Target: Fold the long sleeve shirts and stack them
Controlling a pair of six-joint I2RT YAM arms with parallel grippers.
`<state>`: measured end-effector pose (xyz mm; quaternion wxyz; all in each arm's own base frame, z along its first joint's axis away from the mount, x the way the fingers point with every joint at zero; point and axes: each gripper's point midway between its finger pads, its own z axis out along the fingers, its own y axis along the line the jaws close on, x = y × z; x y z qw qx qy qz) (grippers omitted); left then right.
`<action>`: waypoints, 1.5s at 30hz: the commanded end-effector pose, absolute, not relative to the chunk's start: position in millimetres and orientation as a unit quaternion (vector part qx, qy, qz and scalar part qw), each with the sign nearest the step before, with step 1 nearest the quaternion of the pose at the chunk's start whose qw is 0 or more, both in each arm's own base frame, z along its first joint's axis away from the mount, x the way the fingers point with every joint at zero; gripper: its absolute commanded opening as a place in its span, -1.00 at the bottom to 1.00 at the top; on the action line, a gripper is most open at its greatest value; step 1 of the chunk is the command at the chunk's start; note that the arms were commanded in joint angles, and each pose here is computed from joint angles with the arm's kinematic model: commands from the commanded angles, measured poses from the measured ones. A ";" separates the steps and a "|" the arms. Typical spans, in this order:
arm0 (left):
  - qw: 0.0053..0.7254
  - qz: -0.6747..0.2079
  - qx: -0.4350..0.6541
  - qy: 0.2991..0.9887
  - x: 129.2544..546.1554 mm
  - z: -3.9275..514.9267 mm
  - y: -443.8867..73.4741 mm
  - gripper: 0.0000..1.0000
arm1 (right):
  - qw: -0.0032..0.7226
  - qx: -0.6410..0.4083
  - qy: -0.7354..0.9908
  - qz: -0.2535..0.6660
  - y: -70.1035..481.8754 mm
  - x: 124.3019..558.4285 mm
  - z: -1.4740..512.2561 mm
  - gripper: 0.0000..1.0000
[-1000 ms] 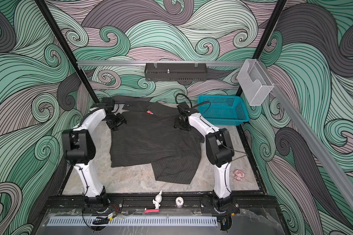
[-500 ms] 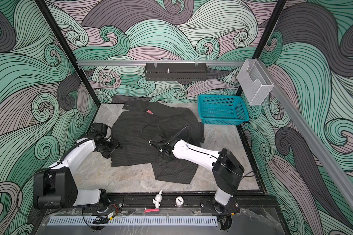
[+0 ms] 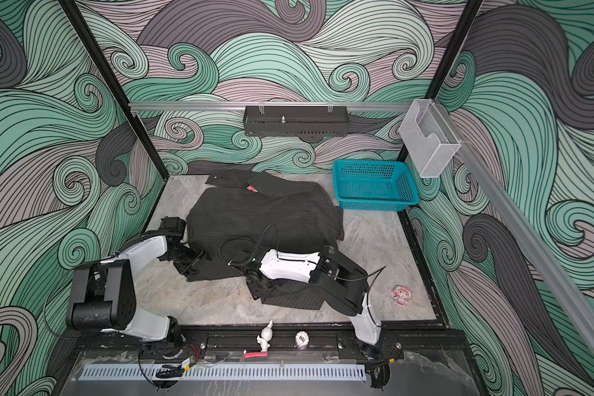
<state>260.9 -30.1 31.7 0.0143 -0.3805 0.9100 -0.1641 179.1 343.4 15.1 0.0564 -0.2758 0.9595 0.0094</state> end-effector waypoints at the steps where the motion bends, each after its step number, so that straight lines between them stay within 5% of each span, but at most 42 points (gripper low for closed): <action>1: 0.007 -0.160 -0.373 0.914 245.4 38.9 -28.9 0.31 | 0.059 -0.263 0.963 -0.008 340.6 186.1 7.6 0.38; 6: 0.022 -0.130 -0.366 0.921 222.5 56.7 -18.9 0.49 | 0.050 -0.244 0.968 -0.021 329.7 195.0 -2.8 0.16; 13: 0.033 -0.136 -0.372 0.918 210.1 66.7 -20.6 0.68 | 0.049 -0.243 0.969 -0.010 326.3 201.6 4.3 -0.83; 15: 0.024 -0.139 -0.372 0.917 208.3 64.2 -22.9 0.72 | 0.055 -0.257 0.965 0.014 332.9 199.4 20.1 -0.98; 29: 0.027 -0.160 -0.393 0.905 215.0 41.8 -29.2 0.80 | 0.116 -0.508 0.840 0.148 326.8 148.7 164.9 -1.00; 38: 0.050 -0.153 -0.390 0.907 244.8 56.8 -21.1 0.33 | 0.229 -0.628 0.715 0.202 304.3 119.1 227.3 -1.00; 45: 0.056 -0.160 -0.385 0.907 245.5 66.8 -22.6 0.50 | 0.315 -0.693 0.600 0.246 295.1 92.8 246.4 -1.00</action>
